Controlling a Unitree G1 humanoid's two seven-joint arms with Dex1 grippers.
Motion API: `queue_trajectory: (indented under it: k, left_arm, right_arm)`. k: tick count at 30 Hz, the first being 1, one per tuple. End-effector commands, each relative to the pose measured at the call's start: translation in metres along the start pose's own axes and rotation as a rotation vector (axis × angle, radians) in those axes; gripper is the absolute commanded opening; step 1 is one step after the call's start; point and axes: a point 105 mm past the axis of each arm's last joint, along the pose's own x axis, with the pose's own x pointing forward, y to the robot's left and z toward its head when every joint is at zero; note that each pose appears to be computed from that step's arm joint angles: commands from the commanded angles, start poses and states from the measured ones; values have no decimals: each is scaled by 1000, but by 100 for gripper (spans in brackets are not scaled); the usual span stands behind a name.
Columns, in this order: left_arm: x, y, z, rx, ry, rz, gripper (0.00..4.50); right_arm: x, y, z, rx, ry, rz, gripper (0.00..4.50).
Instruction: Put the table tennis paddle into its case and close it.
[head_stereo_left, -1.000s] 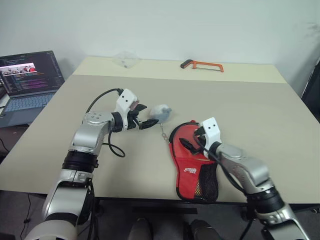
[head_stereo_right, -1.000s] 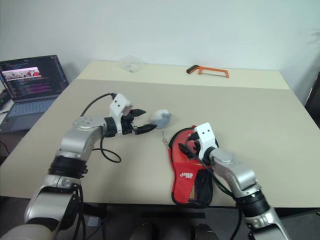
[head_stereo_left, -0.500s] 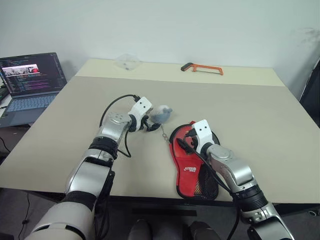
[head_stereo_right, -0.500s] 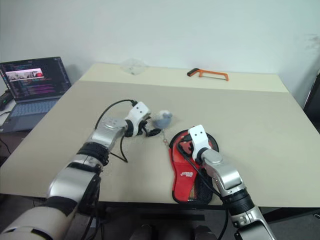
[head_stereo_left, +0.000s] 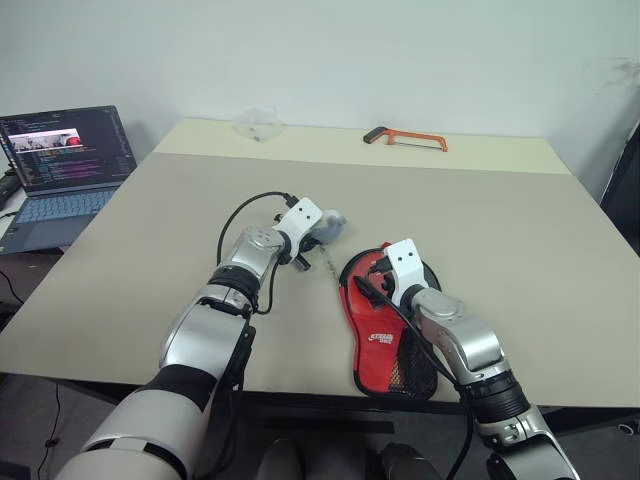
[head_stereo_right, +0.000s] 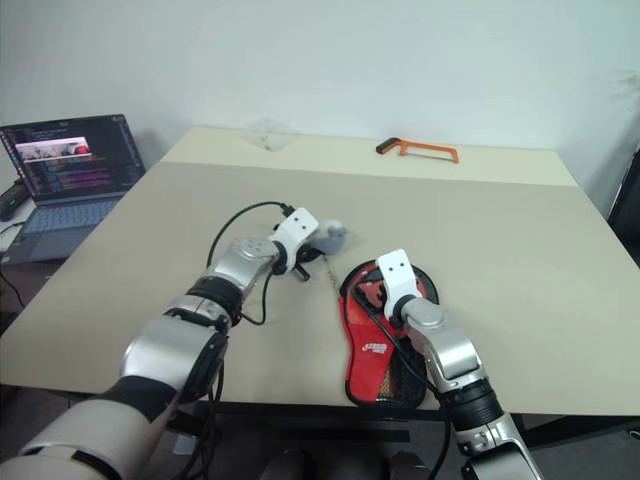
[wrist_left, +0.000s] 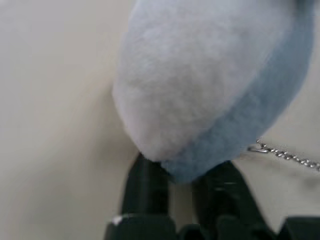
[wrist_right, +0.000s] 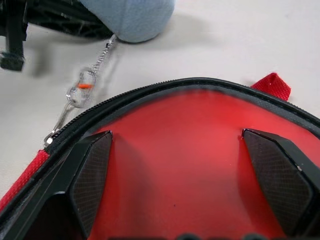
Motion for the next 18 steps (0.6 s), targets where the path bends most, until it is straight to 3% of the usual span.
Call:
queue_trajectory:
  k: [1, 18]
  left_arm:
    - [1, 10, 21, 115, -25, 94, 2]
    - [13, -7, 91, 605, -110, 344, 2]
  right_arm:
    - [-2, 1, -42, 30, 161, -6, 450]
    - [-14, 20, -50, 26, 194, 49, 450]
